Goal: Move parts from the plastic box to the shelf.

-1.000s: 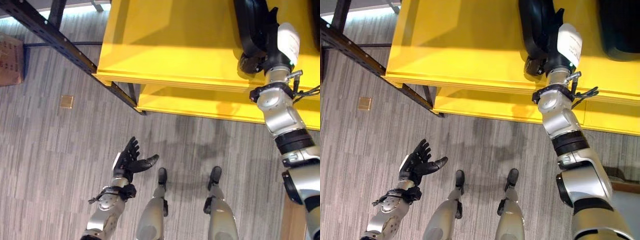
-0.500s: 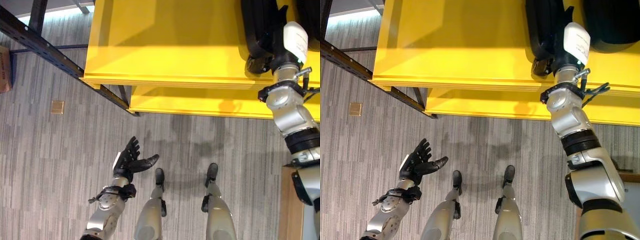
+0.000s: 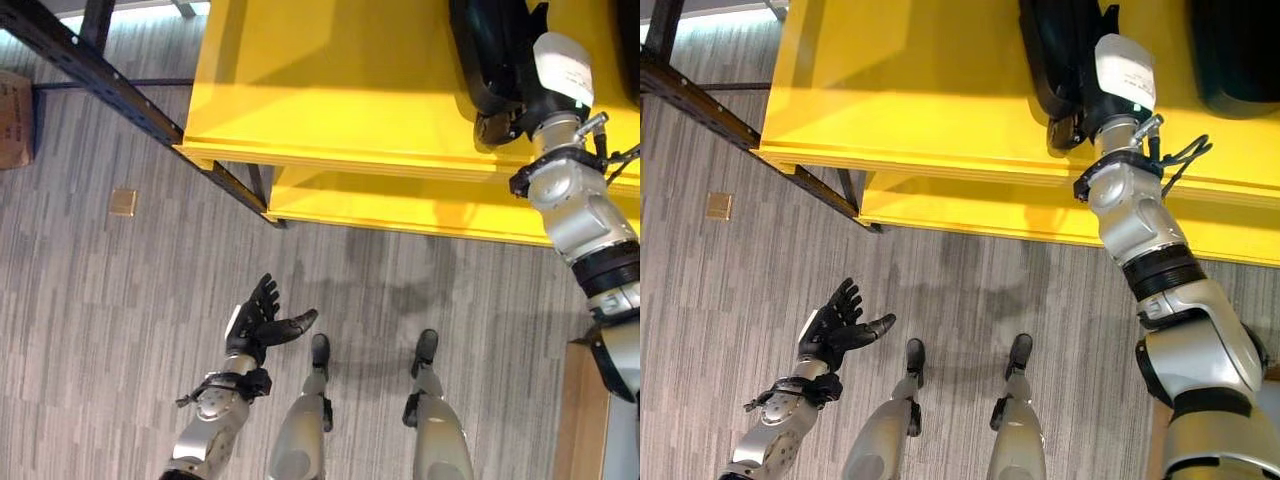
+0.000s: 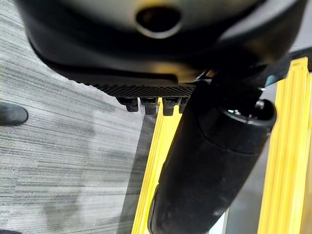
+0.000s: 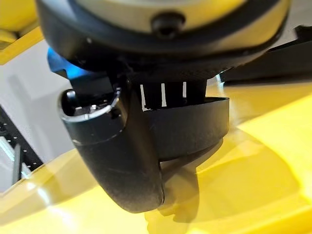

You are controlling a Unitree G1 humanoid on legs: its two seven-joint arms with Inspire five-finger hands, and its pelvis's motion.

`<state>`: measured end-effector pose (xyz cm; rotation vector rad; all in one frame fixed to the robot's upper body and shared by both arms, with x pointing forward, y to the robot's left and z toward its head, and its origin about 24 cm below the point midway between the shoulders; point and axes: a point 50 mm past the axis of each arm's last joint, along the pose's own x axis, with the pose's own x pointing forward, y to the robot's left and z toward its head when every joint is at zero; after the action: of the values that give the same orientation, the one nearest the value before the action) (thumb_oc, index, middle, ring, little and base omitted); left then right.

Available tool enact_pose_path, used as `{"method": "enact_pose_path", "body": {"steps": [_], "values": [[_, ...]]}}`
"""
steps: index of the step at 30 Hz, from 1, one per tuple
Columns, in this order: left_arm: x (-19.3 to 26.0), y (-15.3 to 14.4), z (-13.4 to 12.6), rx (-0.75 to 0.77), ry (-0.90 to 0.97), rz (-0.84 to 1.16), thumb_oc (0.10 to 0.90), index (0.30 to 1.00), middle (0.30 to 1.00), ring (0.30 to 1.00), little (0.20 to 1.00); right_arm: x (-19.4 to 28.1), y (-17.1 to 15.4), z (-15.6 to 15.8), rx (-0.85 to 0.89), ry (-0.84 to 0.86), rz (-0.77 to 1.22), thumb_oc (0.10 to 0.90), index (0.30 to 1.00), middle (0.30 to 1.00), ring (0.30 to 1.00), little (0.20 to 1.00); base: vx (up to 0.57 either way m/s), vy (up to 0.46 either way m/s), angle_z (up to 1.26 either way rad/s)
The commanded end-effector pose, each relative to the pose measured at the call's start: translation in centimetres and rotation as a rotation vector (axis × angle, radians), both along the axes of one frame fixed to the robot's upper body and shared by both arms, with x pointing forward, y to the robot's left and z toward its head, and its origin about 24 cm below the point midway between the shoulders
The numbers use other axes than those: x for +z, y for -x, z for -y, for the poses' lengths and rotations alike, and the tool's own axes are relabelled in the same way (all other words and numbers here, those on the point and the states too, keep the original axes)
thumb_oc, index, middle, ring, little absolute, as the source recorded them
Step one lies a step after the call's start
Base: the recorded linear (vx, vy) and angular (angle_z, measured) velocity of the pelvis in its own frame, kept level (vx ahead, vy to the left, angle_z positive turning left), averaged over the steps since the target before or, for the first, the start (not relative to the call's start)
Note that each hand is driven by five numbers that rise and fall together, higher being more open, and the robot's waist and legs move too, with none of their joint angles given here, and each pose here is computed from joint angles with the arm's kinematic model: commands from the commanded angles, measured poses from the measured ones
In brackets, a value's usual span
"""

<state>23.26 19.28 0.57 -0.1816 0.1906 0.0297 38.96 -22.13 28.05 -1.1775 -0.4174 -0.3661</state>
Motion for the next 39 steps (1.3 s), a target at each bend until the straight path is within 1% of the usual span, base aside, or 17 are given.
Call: {"method": "enact_pose_path", "body": {"steps": [1,10,18,22,25,33,39], "values": [[2.8,0.2,-1.9,0.017,-0.051,0.139,0.9,1.0,1.0,1.0,1.0,5.8,0.3,-2.3,0.066,0.066,0.163,0.4,0.3,0.3,0.3,0.3,0.0,0.021,0.16],[3.0,0.1,-2.2,0.026,-0.043,0.15,0.9,1.0,1.0,1.0,1.0,5.7,-0.7,-2.3,0.043,-0.024,0.127,0.4,0.3,0.3,0.3,0.3,0.0,0.015,0.06],[3.2,0.0,-2.3,0.035,-0.043,0.155,0.9,1.0,1.0,1.0,1.0,5.4,-1.4,-3.0,0.056,-0.133,0.102,0.4,0.3,0.3,0.3,0.3,0.0,0.005,0.01],[3.3,-0.1,-2.4,0.046,-0.041,0.153,0.9,1.0,1.0,1.0,1.0,4.8,-1.9,-3.2,0.056,-0.227,0.079,0.4,0.3,0.3,0.3,0.3,0.0,0.022,0.09],[3.3,-0.1,-2.4,0.049,-0.043,0.153,0.9,1.0,1.0,1.0,1.0,4.7,-2.0,-3.5,0.053,-0.21,0.073,0.4,0.3,0.3,0.3,0.3,0.0,0.0,0.0],[3.3,-0.1,-2.4,0.064,-0.046,0.153,0.9,1.0,1.0,1.0,1.0,3.6,-2.4,-5.3,0.104,-0.311,0.062,0.4,0.3,0.3,0.3,0.3,0.0,0.0,0.0],[3.2,-0.1,-2.5,0.075,-0.057,0.143,0.9,1.0,1.0,1.0,1.0,2.9,-2.4,-5.2,0.091,-0.365,0.072,0.4,0.3,0.3,0.3,0.3,0.0,0.0,0.0]]}}
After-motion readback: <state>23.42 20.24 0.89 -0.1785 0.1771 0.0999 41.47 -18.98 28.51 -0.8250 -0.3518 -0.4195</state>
